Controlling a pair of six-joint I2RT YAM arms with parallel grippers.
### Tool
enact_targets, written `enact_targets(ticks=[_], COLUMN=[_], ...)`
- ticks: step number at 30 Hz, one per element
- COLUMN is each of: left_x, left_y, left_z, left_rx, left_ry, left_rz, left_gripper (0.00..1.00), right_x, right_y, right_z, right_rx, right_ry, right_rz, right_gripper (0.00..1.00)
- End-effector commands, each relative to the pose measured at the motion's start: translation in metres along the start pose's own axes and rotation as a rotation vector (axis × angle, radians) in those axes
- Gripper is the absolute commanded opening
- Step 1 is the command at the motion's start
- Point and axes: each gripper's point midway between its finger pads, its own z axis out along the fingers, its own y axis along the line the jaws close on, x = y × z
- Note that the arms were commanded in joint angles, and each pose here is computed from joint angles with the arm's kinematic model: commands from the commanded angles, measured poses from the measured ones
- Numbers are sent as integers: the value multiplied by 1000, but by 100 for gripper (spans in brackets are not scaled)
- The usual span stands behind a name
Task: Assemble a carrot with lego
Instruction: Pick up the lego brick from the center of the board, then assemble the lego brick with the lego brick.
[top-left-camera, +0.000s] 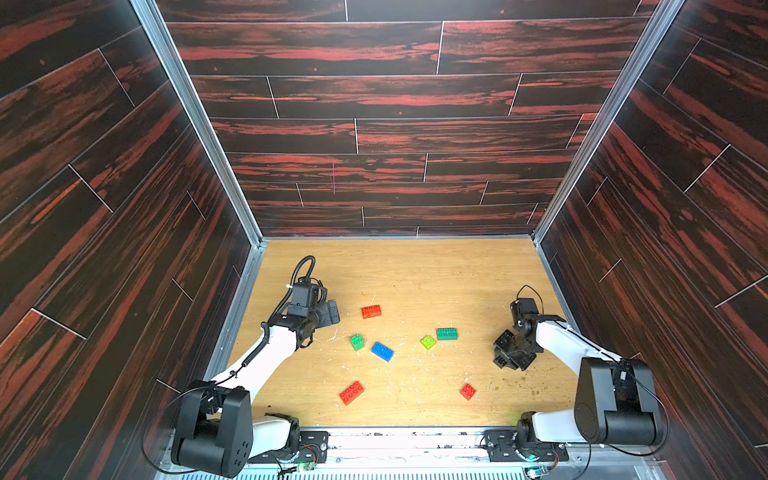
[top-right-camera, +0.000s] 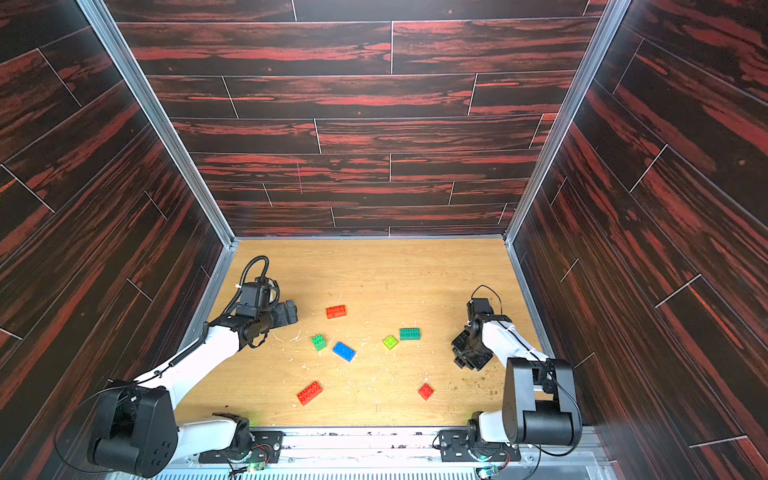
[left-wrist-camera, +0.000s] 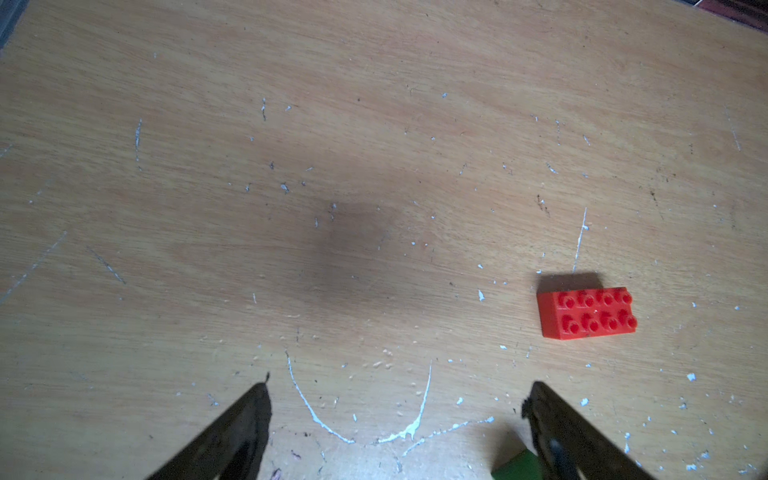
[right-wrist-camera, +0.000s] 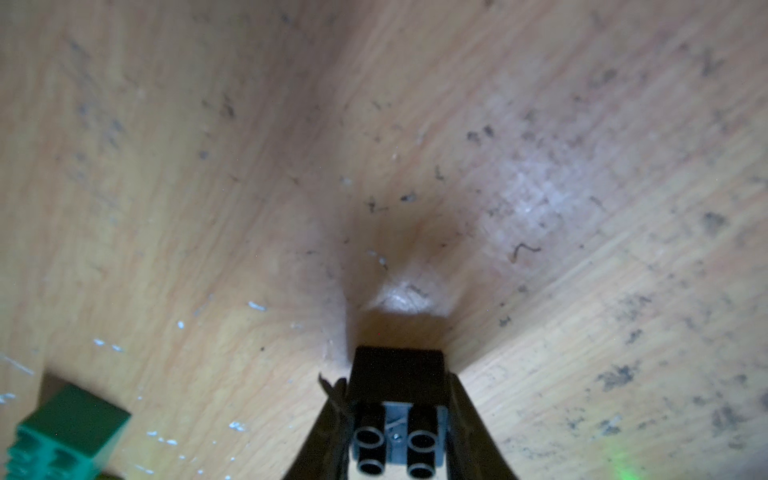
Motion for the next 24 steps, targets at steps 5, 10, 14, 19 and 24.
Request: enact_targets(ticks=[5,10,14,19,24], left_x=[2,5,7,7,5], left_y=[3,3,3,2,1], left_z=[-6,-6,-6,-8,-9], left_rx=[-15,-11,-5,2,7], left_ry=[-6,-1,1,-2,-10], left_rz=[4,5,5,5,6], left_gripper=[97,97,97,97,97], right_x=[-10,-9,-1,14,21], right_y=[18,62,104,141,158], right_z=[-12,-25,-31,-29,-27], right_rx=[-54,-129,-111,-92,-111], right_ry=[-25,-21,-12,-10,1], right_rz=[-70,-293,-535,-752,-823], right_gripper=[20,19,15,14,14])
